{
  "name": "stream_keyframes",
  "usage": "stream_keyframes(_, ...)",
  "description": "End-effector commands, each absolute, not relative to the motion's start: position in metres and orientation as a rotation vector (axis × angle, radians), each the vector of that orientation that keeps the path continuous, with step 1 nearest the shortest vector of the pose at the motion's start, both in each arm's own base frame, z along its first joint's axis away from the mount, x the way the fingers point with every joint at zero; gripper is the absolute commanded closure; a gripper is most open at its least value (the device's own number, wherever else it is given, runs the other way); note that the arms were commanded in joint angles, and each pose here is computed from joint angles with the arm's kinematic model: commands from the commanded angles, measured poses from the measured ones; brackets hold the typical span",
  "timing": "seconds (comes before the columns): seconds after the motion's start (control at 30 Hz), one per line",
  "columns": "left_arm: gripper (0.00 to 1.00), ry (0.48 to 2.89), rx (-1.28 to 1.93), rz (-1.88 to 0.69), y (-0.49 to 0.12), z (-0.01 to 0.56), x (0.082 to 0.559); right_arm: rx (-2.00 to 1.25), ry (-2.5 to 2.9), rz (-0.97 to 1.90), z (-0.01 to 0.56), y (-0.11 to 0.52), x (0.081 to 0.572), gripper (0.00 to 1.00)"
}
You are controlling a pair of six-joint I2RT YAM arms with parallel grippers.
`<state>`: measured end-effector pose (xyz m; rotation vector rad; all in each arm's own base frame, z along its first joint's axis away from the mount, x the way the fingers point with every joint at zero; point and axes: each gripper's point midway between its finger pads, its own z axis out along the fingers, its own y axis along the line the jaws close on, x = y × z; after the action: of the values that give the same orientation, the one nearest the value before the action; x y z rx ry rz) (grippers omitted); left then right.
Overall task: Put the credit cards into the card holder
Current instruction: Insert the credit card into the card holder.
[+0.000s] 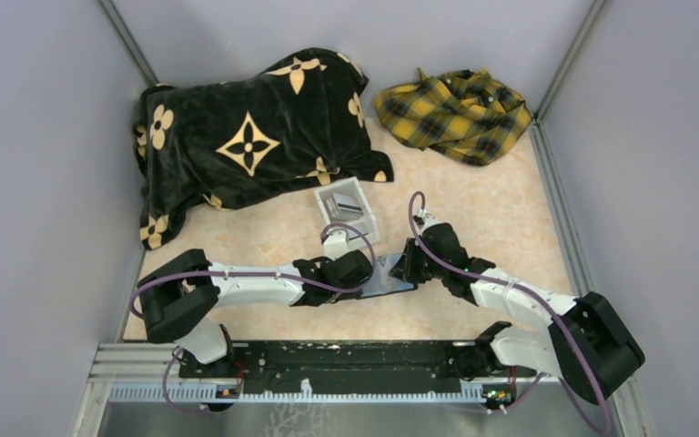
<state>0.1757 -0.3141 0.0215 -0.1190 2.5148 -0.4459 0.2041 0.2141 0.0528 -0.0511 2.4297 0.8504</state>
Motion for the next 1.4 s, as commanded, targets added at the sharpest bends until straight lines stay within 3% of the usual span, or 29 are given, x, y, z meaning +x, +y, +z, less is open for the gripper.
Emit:
stream_keyframes(0.0, 0.66, 2.627, -0.051, -0.235, -0.276, -0.014, 0.154, -0.067, 2.372, 0.889, 0.061, 0.219, 0.213, 1.0)
stream_keyframes(1.37, 0.66, 2.64, -0.05, -0.222, -0.276, -0.018, 0.149, 0.004, 2.432, 0.897, 0.011, 0.203, 0.205, 1.0)
